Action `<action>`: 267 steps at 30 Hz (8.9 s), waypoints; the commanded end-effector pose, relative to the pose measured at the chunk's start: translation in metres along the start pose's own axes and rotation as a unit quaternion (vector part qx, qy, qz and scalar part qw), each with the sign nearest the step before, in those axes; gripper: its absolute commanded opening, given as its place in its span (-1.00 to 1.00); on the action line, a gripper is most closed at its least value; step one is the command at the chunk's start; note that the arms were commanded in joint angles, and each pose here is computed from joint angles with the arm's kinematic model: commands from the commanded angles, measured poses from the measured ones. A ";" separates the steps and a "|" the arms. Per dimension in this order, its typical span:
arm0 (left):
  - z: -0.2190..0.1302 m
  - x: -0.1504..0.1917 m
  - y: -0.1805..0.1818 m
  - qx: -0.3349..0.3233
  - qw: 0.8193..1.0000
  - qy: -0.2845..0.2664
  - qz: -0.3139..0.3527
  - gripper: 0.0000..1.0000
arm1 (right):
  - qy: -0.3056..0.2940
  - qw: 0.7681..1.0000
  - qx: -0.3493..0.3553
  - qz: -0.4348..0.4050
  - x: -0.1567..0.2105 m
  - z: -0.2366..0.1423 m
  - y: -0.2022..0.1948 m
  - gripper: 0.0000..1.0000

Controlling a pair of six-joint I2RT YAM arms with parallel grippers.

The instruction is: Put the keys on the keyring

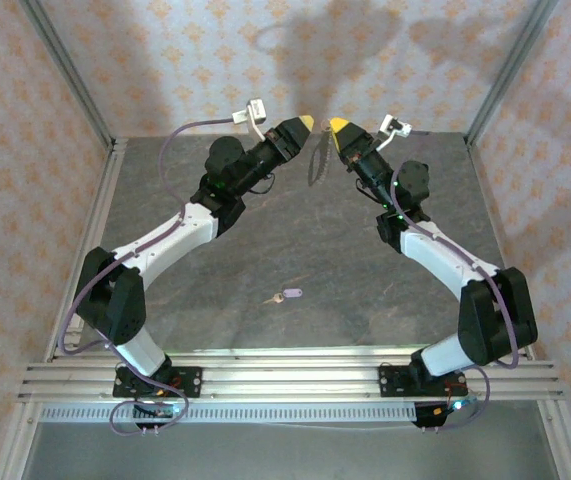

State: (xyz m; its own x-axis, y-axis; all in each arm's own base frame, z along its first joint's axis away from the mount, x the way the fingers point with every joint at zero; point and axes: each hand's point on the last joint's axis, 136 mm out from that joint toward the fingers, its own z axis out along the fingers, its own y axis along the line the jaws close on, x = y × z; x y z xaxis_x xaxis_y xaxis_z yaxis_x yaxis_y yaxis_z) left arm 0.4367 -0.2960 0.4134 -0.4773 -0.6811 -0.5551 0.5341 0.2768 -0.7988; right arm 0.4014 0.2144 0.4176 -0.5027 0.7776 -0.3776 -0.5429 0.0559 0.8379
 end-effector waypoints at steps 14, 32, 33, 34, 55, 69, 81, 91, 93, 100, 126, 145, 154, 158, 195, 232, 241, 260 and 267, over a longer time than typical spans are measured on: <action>0.011 0.000 -0.026 0.056 0.998 0.004 -0.006 -0.26 | 0.009 0.999 -0.040 -0.004 0.006 0.008 0.017 -1.00; 0.005 0.021 -0.008 0.036 0.999 0.023 -0.015 -0.34 | 0.008 0.999 -0.039 -0.004 0.006 0.008 0.016 -1.00; 0.005 0.021 -0.006 0.034 0.999 0.022 -0.015 -0.34 | 0.009 0.999 -0.039 -0.004 0.006 0.008 0.017 -1.00; 0.004 0.021 -0.004 0.032 0.999 0.021 -0.016 -0.32 | 0.009 0.999 -0.038 -0.004 0.007 0.008 0.016 -1.00; 0.010 0.023 -0.013 0.048 0.998 0.026 -0.016 -0.68 | 0.014 0.999 -0.033 -0.001 0.009 0.009 0.011 -1.00; 0.014 0.023 -0.017 0.058 0.998 0.028 -0.011 -0.94 | 0.018 0.999 -0.027 -0.001 0.012 0.005 0.008 -1.00; 0.016 0.026 -0.014 0.052 0.998 0.035 0.000 -0.82 | 0.028 0.999 -0.027 -0.006 0.015 0.005 0.011 -1.00; 0.019 0.025 -0.013 0.052 0.998 0.034 -0.001 -0.72 | 0.033 0.999 -0.029 -0.006 0.016 0.005 0.013 -1.00; 0.019 0.026 -0.012 0.053 0.998 0.034 -0.001 -0.73 | 0.033 0.999 -0.027 -0.005 0.016 0.005 0.011 -1.00; 0.019 0.026 -0.012 0.055 0.998 0.033 -0.003 -0.89 | 0.032 0.999 -0.028 -0.008 0.015 0.004 0.013 -1.00; -0.023 0.017 0.017 -0.008 0.998 0.027 0.058 -1.00 | 0.019 0.996 0.064 -0.051 0.009 -0.017 0.002 -0.13; -0.104 -0.024 0.042 -0.086 0.985 0.030 0.146 -1.00 | 0.248 0.904 0.343 -0.058 0.133 -0.169 -0.123 -0.17; -0.116 -0.032 0.051 -0.108 0.981 0.022 0.158 -1.00 | 0.354 0.845 0.388 -0.096 0.212 -0.197 -0.140 -0.24; -0.118 -0.035 0.063 -0.116 0.981 0.018 0.154 -1.00 | 0.402 0.812 0.401 -0.133 0.240 -0.205 -0.139 -0.25; -0.128 -0.069 0.070 -0.113 0.982 0.000 0.152 -1.00 | 0.550 0.709 0.398 -0.191 0.356 -0.217 -0.178 -0.29; -0.126 -0.078 0.041 -0.069 0.986 -0.014 0.150 -1.00 | 0.522 0.694 0.455 -0.199 0.290 -0.177 -0.235 -0.38; -0.126 -0.079 0.040 -0.066 0.987 -0.015 0.147 -1.00 | 0.470 0.719 0.490 -0.150 0.274 -0.180 -0.214 -0.38; -0.125 -0.079 0.037 -0.058 0.987 -0.015 0.149 -1.00 | 0.461 0.686 0.546 -0.137 0.306 -0.210 -0.227 -0.40; -0.124 -0.078 0.039 -0.057 0.988 -0.015 0.146 -1.00 | 0.467 0.682 0.547 -0.135 0.312 -0.209 -0.233 -0.44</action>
State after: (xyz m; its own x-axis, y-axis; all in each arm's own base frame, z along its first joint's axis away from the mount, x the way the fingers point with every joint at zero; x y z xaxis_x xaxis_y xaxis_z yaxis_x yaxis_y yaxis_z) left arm 0.4180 -0.1483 0.3558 -0.3735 -0.5710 -0.7311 0.4707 0.5625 -0.6798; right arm 0.2293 0.3143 0.0262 -0.9694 -0.0704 -0.2354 -0.1439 0.9393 0.3116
